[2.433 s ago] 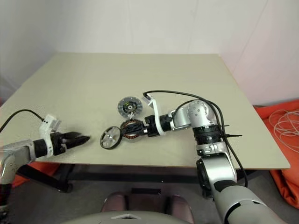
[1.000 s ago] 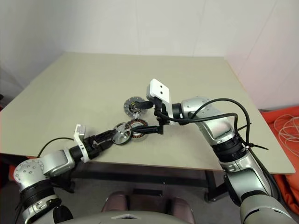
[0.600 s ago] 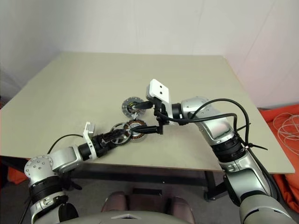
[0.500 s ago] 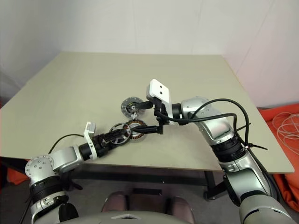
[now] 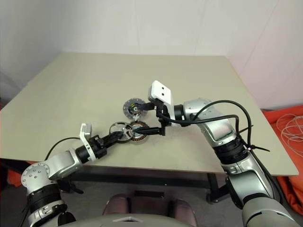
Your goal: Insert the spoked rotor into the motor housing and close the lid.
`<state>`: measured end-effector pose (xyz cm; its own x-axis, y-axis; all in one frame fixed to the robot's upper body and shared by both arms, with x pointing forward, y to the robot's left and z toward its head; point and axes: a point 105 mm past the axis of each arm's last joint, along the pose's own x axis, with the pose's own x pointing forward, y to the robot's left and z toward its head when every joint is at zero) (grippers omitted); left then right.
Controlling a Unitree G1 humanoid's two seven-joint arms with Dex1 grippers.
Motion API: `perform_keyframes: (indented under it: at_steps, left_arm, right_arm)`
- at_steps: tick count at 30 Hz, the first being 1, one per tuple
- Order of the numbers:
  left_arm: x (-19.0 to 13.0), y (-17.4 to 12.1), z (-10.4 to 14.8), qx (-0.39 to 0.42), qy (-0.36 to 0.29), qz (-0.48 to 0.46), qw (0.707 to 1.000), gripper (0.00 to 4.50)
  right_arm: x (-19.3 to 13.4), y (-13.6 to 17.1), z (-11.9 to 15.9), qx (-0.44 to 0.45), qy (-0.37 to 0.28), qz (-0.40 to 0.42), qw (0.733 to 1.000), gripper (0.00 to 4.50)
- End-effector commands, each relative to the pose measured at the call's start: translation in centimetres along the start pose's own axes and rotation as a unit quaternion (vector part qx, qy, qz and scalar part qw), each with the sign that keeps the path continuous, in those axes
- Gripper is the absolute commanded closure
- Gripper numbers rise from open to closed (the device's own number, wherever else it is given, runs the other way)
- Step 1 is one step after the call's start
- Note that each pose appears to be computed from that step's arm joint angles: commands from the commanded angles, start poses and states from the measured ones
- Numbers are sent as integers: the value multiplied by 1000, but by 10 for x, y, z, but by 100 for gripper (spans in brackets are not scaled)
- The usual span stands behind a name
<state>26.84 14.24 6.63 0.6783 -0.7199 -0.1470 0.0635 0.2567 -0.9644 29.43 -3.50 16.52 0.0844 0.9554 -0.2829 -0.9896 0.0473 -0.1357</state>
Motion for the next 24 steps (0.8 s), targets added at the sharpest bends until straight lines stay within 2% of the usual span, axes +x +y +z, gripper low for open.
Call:
perform_keyframes:
  at_steps: [1,15,24]
  left_arm:
    - [0,-13,4,15,-9,-21,1000,408]
    - [9,-46,0,21,9,-96,995,408]
    - [39,-39,5,-7,28,-85,996,408]
  right_arm:
    - [-4,-2,10,-19,-15,-5,1000,0]
    - [-5,-2,9,-21,-12,-7,1000,0]
    - [-6,-3,9,-22,-8,-12,1000,0]
